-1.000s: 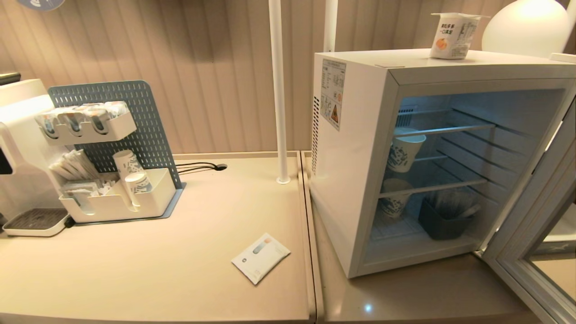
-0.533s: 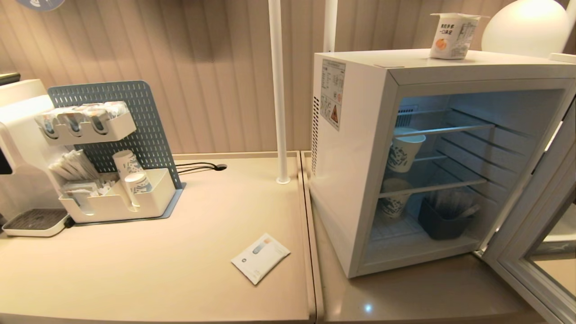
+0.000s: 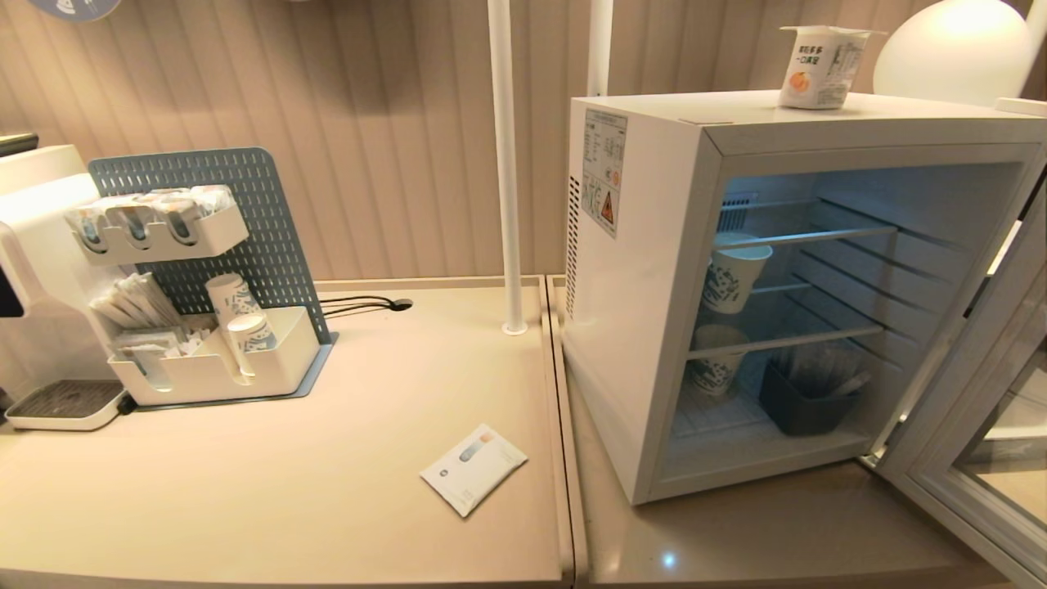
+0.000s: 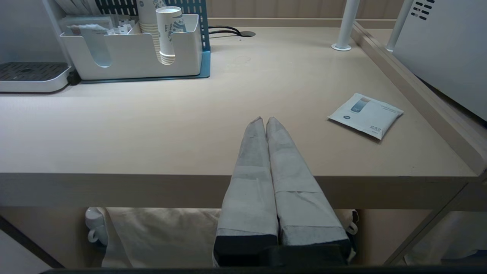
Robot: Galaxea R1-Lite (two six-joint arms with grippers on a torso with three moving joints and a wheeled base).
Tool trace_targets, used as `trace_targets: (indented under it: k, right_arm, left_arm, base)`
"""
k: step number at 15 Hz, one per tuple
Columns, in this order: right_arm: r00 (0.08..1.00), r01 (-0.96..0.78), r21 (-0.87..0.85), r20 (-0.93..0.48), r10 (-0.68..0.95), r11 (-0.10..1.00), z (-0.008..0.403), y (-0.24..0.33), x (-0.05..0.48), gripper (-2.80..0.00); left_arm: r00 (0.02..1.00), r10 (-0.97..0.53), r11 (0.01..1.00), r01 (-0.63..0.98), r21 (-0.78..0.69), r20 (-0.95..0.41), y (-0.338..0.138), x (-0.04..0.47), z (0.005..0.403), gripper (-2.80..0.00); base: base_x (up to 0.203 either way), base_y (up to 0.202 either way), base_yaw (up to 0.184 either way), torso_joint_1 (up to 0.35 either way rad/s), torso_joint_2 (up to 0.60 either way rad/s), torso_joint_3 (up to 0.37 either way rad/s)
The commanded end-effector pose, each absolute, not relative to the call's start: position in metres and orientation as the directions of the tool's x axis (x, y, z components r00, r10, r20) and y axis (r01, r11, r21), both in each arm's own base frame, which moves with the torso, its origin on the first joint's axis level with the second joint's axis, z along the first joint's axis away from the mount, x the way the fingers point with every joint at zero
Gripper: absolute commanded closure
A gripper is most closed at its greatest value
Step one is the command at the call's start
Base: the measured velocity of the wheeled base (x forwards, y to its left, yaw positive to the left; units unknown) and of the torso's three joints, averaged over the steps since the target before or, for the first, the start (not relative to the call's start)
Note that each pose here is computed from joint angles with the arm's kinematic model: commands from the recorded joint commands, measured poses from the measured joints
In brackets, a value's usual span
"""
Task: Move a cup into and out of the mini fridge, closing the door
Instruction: Close the freezer door
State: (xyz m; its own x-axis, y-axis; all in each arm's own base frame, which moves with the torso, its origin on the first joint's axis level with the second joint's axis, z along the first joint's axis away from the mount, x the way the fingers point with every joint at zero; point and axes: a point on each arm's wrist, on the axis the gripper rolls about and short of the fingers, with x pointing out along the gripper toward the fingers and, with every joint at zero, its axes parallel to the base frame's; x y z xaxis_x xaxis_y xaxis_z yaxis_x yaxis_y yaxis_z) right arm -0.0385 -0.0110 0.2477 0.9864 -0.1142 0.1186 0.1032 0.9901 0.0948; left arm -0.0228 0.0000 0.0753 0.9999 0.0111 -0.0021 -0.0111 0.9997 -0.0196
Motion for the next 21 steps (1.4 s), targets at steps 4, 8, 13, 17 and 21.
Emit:
trace_targets:
  k: [4, 8, 13, 17, 21]
  right_arm:
    - [0.981, -0.104, 0.064, 0.173, 0.092, 0.992, 0.239, -0.002, -0.052, 0.00]
    - [0.995, -0.055, 0.083, 0.093, 0.047, 0.995, 0.208, 0.004, -0.040, 0.00]
    - [0.957, -0.268, 0.049, 0.129, 0.260, 0.962, 0.138, 0.006, -0.043, 0.00]
    - [0.988, -0.154, -0.011, 0.000, 0.154, 0.988, 0.078, 0.003, -0.024, 0.00]
    - [0.992, -0.074, 0.128, -0.093, 0.086, 0.989, 0.082, 0.002, -0.031, 0.00]
  left_arm:
    - [1.000, 0.012, 1.000, -0.012, -0.020, -0.003, 0.000, -0.023, 0.075, 0.00]
    - [1.000, 0.012, 1.000, -0.012, -0.018, -0.003, 0.000, -0.023, 0.075, 0.00]
    - [1.000, 0.012, 1.000, -0.012, -0.020, -0.003, 0.000, -0.023, 0.075, 0.00]
    - [1.000, 0.012, 1.000, -0.012, -0.020, -0.003, 0.000, -0.023, 0.075, 0.00]
    - [1.000, 0.012, 1.000, -0.012, -0.020, -0.003, 0.000, -0.023, 0.075, 0.00]
  base:
    - [0.000, 0.000, 0.000, 0.000, 0.00, 0.000]
    - [0.000, 0.000, 0.000, 0.000, 0.00, 0.000]
    - [0.000, 0.000, 0.000, 0.000, 0.00, 0.000]
    - [0.000, 0.000, 0.000, 0.000, 0.00, 0.000]
    - [0.000, 0.000, 0.000, 0.000, 0.00, 0.000]
